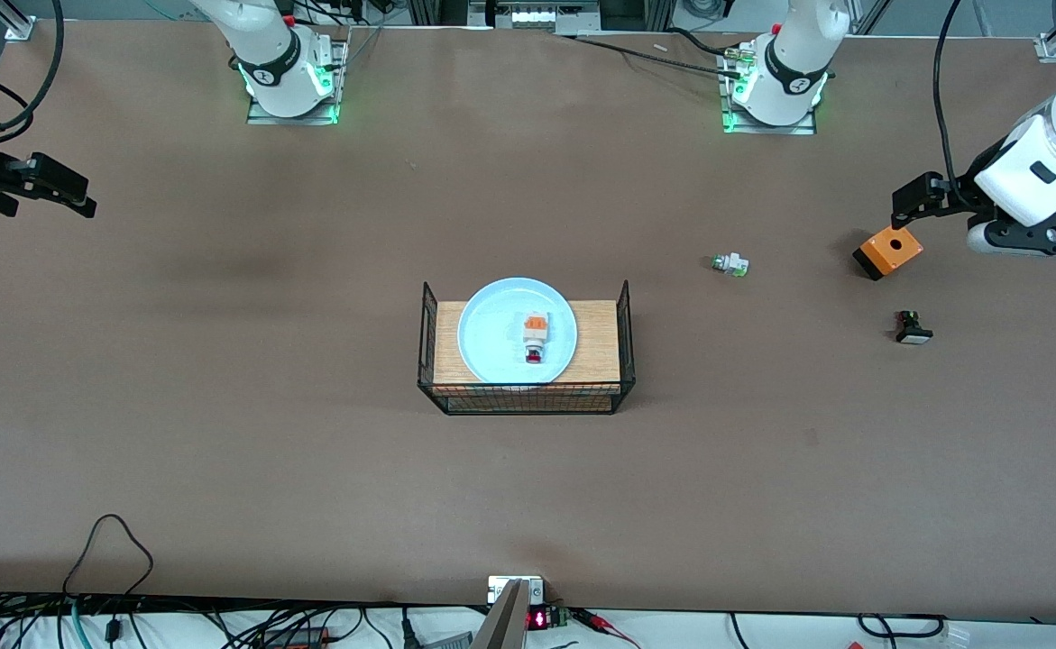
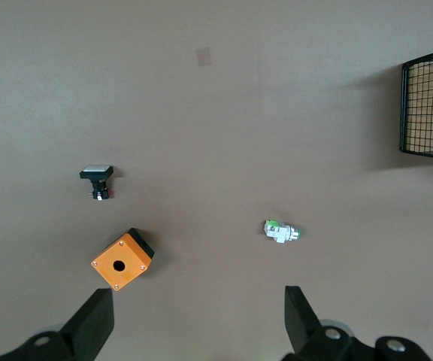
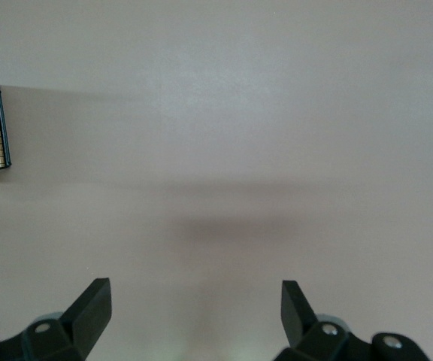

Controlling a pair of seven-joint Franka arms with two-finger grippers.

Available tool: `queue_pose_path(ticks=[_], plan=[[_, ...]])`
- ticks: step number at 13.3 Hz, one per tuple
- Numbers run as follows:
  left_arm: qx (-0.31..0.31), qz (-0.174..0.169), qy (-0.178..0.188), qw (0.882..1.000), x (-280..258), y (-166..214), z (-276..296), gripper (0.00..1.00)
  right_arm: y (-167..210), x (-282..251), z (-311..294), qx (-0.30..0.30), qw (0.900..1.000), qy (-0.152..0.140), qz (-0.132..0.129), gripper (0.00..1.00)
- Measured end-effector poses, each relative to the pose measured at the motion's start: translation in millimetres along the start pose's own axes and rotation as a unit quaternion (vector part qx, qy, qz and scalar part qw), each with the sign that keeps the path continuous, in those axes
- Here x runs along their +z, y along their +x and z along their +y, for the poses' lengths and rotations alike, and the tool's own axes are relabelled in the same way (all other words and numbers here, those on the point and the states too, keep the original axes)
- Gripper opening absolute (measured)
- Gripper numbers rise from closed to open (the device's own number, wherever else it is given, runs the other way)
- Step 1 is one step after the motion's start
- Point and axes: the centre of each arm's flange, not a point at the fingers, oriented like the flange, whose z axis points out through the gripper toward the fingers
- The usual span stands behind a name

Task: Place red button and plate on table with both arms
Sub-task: 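Reach the left gripper down to the red button on the plate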

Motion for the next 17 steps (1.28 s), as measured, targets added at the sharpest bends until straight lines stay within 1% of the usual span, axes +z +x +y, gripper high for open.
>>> queue_pose_path(ticks=[5,8,10,13,15,16,17], plan=[[0.0,0.003,0.0,1.0,-2.1,-0.6,0.2,1.0,0.5,-0.4,0.0,0.0,1.0,0.0,0.002,1.0],[0.013,0.006,-0.004,1.0,-3.1,1.2,16.1,1.0,0.8,-0.7,0.1,0.0,1.0,0.0,0.004,1.0],[0.033,0.01,-0.017,0.999,-3.9,8.9,54.0,1.0,1.5,-0.9,0.2,0.0,1.0,0.0,0.006,1.0],[0.045,0.004,-0.065,0.997,2.5,28.1,140.5,1.0,4.8,-1.8,0.4,0.0,1.0,-0.001,0.017,1.0],[0.04,-0.012,-0.101,0.994,12.9,39.4,192.5,1.0,7.2,-1.7,0.5,0.0,1.0,-0.001,0.024,1.0],[0.028,-0.022,-0.112,0.993,21.5,43.4,219.2,1.0,7.6,-1.3,0.4,0.0,1.0,-0.001,0.024,1.0],[0.002,-0.025,-0.12,0.992,30.8,47.0,249.6,1.0,7.7,-1.2,0.4,0.0,1.0,-0.001,0.024,1.0]])
